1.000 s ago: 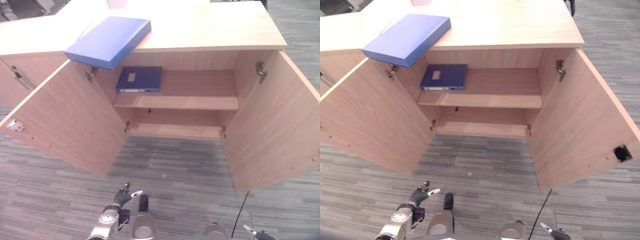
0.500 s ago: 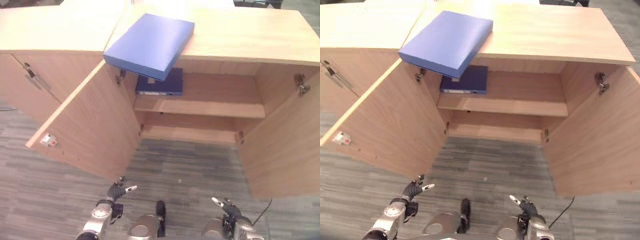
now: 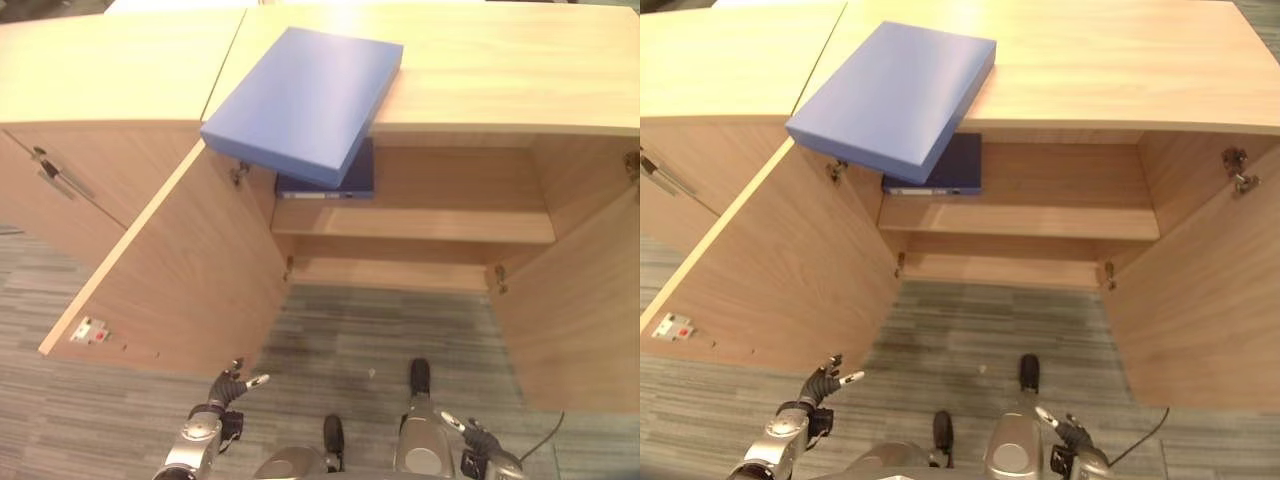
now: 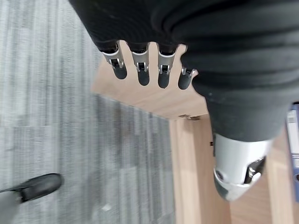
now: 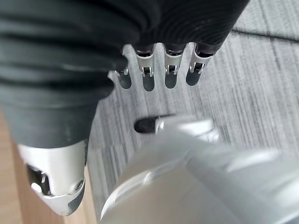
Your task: Put the empty folder in the office cabinet
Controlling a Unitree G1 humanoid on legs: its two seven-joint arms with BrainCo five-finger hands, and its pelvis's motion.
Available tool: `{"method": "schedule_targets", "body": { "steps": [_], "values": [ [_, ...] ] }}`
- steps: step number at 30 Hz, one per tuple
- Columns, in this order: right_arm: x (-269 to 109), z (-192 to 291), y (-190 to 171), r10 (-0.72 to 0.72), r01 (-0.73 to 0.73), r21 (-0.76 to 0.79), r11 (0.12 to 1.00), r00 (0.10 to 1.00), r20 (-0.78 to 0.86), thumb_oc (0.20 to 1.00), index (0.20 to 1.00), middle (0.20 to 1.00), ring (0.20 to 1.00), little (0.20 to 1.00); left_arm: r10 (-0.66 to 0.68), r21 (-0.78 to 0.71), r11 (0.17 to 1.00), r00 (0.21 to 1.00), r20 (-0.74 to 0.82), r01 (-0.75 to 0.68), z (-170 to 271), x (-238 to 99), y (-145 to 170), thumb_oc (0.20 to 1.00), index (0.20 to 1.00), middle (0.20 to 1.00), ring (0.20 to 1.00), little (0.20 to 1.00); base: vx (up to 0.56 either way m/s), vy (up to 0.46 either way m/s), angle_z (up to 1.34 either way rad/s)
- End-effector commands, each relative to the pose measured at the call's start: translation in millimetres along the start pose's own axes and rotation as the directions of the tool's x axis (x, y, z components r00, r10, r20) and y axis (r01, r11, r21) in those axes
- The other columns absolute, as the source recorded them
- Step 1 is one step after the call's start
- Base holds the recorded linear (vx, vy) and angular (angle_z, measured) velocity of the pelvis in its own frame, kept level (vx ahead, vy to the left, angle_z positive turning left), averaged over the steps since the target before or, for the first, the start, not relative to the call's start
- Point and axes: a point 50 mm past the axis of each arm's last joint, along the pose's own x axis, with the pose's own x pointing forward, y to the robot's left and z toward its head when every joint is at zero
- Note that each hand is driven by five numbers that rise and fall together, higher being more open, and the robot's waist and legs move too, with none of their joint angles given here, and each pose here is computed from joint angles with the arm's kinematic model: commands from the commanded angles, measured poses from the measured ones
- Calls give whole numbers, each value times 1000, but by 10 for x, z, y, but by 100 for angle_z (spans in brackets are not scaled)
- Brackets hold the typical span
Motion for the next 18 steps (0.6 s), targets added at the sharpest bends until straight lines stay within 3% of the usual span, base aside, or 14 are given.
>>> {"method": "schedule_targets", "body": {
  "steps": [1,9,18],
  "values": [
    [18,216,-167,-35,36,-12,999,997,64,1000,1000,1000,1000,1000,-1,-12,1000,994,113,2,228,36,-30,1000,1000,1000,1000,1000,217,-260,33],
    [25,496,-321,-73,74,3,997,987,144,1000,1000,1000,1000,1000,-27,-40,999,988,150,33,377,90,-144,1000,1000,1000,1000,1000,156,-218,16],
    [20,493,-376,-84,82,23,996,987,136,1000,1000,1000,1000,1000,-37,-12,999,993,109,39,317,102,-178,1000,1000,1000,1000,1000,114,-81,14]
  ]
}}
